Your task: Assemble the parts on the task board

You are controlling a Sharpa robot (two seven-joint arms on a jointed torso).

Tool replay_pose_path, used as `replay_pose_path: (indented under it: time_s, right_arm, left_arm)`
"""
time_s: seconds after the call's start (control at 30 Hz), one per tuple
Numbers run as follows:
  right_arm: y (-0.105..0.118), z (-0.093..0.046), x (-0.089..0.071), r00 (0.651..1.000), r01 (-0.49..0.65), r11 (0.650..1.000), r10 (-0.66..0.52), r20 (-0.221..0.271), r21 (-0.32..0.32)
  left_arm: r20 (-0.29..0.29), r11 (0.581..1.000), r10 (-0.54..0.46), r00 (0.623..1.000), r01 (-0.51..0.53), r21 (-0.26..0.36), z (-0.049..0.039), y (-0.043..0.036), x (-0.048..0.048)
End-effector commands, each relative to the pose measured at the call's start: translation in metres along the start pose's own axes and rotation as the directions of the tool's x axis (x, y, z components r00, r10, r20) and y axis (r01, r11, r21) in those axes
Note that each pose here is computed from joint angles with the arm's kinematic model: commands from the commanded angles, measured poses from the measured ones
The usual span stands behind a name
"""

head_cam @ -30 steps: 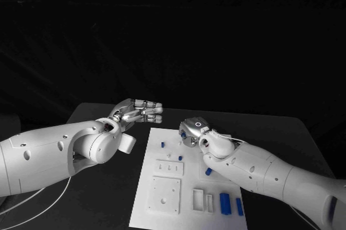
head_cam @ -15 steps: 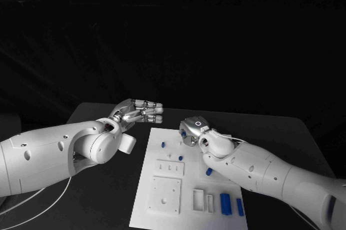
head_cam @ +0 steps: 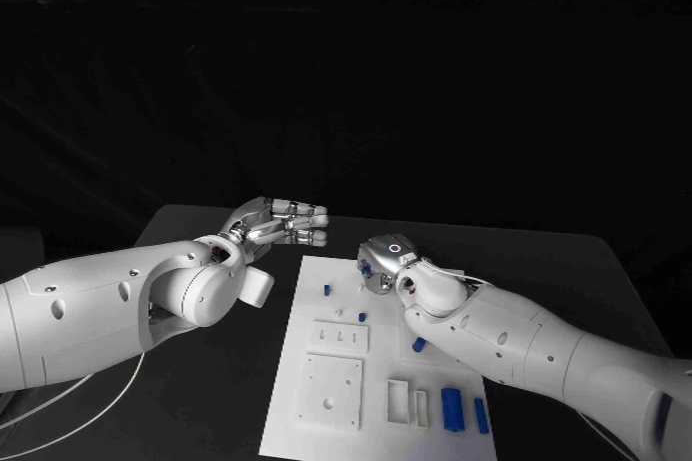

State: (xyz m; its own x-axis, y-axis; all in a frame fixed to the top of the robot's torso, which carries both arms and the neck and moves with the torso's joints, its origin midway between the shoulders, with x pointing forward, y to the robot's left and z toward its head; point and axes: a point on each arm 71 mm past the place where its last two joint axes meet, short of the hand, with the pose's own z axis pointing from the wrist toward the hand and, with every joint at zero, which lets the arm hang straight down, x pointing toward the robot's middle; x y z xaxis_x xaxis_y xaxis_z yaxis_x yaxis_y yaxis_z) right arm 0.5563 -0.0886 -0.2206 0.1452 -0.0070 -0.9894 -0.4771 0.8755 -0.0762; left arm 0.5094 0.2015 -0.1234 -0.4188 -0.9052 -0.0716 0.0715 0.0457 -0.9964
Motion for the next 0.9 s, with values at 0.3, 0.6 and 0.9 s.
replay_pose_path:
  time_s: [0.3,0.6,0.9]
  right_arm:
    - [0.000,-0.001,0.005,0.999,-0.002,1.000,0.003,-0.045,0.005]
    - [-0.002,0.000,0.003,0.998,-0.067,0.998,0.067,-0.003,0.009]
    - [-0.016,-0.012,-0.013,0.990,-0.127,0.992,0.127,0.058,0.004]
  left_arm:
    - [-0.019,1.000,0.002,1.000,-0.001,0.012,0.0013,-0.0032,0.0026]
    - [-0.014,1.000,0.003,1.000,-0.003,0.011,0.0012,-0.0030,0.0014]
    - [0.003,1.000,0.008,1.000,-0.008,0.012,-0.0005,-0.0033,-0.0052]
